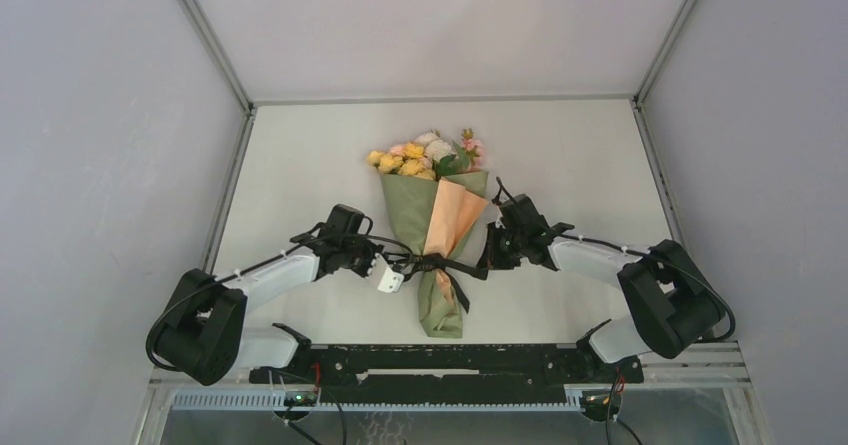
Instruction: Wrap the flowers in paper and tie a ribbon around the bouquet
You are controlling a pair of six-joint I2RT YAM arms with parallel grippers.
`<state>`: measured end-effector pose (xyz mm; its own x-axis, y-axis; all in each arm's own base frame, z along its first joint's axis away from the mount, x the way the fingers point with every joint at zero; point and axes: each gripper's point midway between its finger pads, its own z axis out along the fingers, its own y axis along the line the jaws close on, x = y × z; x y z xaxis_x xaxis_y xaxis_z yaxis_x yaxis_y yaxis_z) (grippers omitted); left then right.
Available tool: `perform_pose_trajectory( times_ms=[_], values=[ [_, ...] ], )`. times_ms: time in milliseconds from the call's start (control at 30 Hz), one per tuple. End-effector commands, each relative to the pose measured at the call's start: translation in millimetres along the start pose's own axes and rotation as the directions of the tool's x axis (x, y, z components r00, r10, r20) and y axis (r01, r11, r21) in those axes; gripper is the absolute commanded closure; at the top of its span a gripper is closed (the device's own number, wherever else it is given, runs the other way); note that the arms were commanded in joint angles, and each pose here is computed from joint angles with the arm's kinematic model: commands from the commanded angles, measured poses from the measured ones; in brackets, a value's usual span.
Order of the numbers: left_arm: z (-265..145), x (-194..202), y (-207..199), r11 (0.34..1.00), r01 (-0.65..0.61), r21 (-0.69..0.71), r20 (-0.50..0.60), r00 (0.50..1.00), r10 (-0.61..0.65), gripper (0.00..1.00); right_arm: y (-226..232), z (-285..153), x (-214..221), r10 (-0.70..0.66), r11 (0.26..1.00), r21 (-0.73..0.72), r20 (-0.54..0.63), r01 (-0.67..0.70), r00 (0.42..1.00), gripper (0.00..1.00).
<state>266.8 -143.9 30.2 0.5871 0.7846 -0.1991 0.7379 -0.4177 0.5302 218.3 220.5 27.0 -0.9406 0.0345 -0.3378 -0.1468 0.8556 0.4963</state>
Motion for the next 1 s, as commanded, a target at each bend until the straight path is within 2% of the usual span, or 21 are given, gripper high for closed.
perform_pose_trajectory(
  times_ms=[0, 133, 333, 967],
  values=[
    [1.6, 4.1, -25.9, 0.996, -0.029, 0.089, -0.015, 0.999, 0.03, 1.0, 5.4, 7.5, -7.1, 0.01, 0.998, -0.055, 0.033, -0.008, 0.999, 1.0],
    [-1.3, 7.6, -24.7, 0.994, -0.046, 0.099, -0.035, 0.998, 0.05, 1.0, -7.5, 16.7, 2.8, 0.025, 0.999, -0.03, 0.001, -0.025, 1.0, 1.0],
    [-11.0, 30.7, -16.7, 0.98, -0.16, 0.116, -0.133, 0.976, 0.175, 1.0, -20.8, 22.6, 15.4, 0.046, 0.999, 0.001, -0.04, -0.046, 0.998, 1.0],
    [-18.4, 37.8, -28.7, 0.982, -0.125, 0.138, -0.168, 0.975, 0.148, 1.0, -43.4, 11.5, 33.3, 0.087, 0.993, 0.083, -0.064, -0.081, 0.994, 1.0]
  ],
)
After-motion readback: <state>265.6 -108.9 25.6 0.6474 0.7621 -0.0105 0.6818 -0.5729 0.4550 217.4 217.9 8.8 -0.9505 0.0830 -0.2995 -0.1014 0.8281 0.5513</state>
